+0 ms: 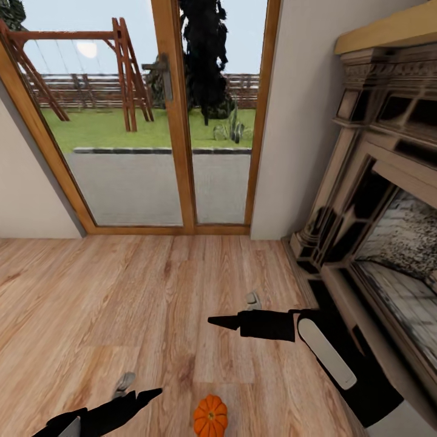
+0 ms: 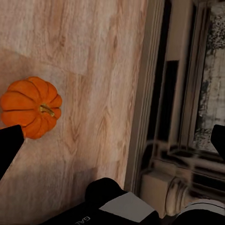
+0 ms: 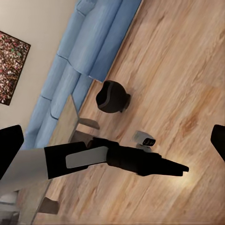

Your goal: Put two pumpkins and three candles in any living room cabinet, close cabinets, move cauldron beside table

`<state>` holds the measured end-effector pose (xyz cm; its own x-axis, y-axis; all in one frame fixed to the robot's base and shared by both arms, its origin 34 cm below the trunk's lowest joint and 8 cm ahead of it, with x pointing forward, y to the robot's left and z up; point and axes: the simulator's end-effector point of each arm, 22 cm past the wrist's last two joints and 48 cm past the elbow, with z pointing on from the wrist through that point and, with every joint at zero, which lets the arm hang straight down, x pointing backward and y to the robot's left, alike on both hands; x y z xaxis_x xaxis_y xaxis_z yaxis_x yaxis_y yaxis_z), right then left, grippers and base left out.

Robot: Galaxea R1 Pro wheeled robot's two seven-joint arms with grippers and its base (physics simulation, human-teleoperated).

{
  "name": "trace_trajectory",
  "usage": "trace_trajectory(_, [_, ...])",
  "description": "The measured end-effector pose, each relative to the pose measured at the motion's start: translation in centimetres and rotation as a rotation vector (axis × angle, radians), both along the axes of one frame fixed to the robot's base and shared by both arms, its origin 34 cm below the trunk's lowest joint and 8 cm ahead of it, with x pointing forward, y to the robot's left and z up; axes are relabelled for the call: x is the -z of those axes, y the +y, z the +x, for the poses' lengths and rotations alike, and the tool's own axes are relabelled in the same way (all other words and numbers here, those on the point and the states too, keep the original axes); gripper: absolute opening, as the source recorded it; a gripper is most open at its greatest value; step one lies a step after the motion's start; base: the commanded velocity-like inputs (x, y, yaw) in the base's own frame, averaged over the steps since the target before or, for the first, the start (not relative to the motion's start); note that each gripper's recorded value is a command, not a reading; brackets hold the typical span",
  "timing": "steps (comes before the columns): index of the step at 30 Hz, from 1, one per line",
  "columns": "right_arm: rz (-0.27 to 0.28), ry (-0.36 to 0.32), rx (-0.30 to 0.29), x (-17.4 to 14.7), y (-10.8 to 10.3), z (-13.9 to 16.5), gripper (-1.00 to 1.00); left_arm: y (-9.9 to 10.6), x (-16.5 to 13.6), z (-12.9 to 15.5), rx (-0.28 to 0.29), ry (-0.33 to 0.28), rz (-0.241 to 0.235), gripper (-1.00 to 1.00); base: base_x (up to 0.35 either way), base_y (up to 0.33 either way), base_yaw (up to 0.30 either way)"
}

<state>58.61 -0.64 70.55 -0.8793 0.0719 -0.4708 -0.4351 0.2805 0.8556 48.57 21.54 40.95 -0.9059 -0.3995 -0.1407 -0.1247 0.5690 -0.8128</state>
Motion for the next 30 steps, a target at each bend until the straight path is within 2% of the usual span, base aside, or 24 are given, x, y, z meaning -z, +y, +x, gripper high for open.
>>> trace_trajectory(4, [-0.005, 0.005, -0.017, 1.1, 0.6, -0.7, 1.0, 0.1, 1.1, -0.2, -0.002, 0.006, 0.013, 1.0, 0.0, 0.0, 0.0])
trace_trajectory(9, [-0.015, 0.015, -0.094, 2.9, 2.9, -3.5, 1.0, -0.2, 2.4, -0.4, -0.001, 0.011, 0.02, 1.0, 0.0, 0.0, 0.0])
trace_trajectory(30, [-0.005, 0.015, -0.106, 7.1, 3.2, -4.8, 1.0, -0.3, 6.9, -1.3, 0.0, 0.006, 0.022, 1.0, 0.0, 0.0, -0.008])
